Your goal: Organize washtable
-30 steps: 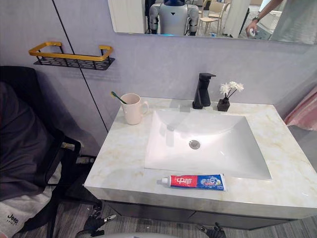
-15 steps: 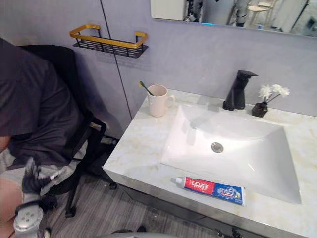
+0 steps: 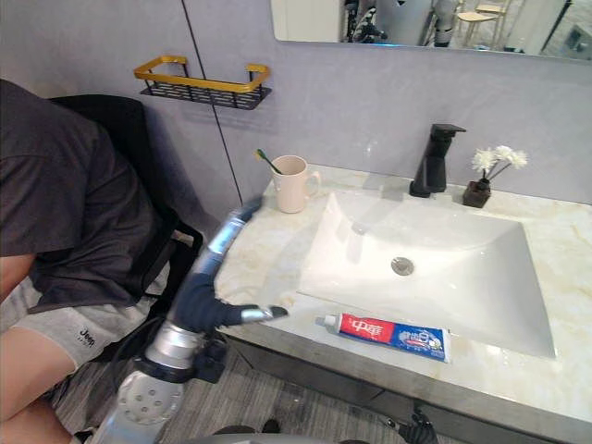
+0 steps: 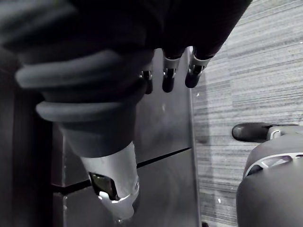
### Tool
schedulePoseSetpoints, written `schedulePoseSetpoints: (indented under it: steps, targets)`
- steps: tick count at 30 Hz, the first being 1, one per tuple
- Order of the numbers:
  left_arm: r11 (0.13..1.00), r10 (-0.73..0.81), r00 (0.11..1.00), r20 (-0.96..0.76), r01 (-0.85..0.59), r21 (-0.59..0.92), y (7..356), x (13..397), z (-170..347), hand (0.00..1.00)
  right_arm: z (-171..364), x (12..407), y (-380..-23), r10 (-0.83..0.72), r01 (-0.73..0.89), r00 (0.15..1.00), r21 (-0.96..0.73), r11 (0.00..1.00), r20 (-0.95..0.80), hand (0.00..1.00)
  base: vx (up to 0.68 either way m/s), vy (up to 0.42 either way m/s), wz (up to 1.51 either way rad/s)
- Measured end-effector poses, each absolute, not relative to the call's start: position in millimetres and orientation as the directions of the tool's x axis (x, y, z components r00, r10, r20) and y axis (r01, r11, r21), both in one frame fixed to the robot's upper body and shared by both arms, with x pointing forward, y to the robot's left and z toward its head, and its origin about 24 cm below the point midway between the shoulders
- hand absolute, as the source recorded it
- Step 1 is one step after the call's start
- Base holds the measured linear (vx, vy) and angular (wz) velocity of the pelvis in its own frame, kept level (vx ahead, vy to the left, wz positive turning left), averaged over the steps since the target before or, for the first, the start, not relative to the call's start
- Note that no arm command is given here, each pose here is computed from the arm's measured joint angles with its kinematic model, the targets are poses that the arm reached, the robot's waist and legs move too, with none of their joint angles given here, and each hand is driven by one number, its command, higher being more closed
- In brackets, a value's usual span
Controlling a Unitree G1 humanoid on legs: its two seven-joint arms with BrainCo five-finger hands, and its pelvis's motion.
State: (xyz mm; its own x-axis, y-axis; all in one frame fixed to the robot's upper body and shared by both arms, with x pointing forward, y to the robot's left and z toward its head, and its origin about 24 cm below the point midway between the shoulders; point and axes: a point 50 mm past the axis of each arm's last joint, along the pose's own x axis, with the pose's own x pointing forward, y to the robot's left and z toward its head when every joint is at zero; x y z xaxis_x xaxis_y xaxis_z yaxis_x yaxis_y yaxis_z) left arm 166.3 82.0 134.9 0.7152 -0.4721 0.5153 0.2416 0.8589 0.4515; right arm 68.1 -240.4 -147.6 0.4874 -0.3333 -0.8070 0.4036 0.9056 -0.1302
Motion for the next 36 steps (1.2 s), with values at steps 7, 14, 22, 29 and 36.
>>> schedulePoseSetpoints:
  steps: [7, 14, 22, 29, 36]
  targets:
    - [0.741, -0.609, 0.720, 0.334, 0.366, 0.563, 61, 172, 93, 0.00, -147, 72, -238, -0.311, 0.377, 0.509, -0.116, 0.919, -0.803, 0.00, 0.00, -0.018, -0.13]
    - [0.613, -0.636, 0.761, 0.131, 0.395, 0.684, 59, 184, 49, 0.00, -147, 76, -234, -0.298, 0.359, 0.518, -0.112, 0.927, -0.802, 0.00, -0.02, -0.003, -0.08]
    - [0.577, -0.580, 0.814, 0.008, 0.404, 0.710, 61, 196, 20, 0.00, -147, 77, -234, -0.297, 0.358, 0.520, -0.111, 0.927, -0.801, 0.00, 0.01, 0.001, -0.04]
    - [0.568, -0.575, 0.818, -0.022, 0.419, 0.709, 60, 202, 13, 0.00, -147, 79, -234, -0.304, 0.363, 0.515, -0.117, 0.925, -0.801, 0.00, 0.02, 0.009, -0.09]
    - [0.617, -0.564, 0.825, -0.023, 0.440, 0.652, 63, 202, 12, 0.00, -147, 87, -233, -0.304, 0.357, 0.525, -0.119, 0.926, -0.795, 0.00, -0.01, 0.009, -0.08]
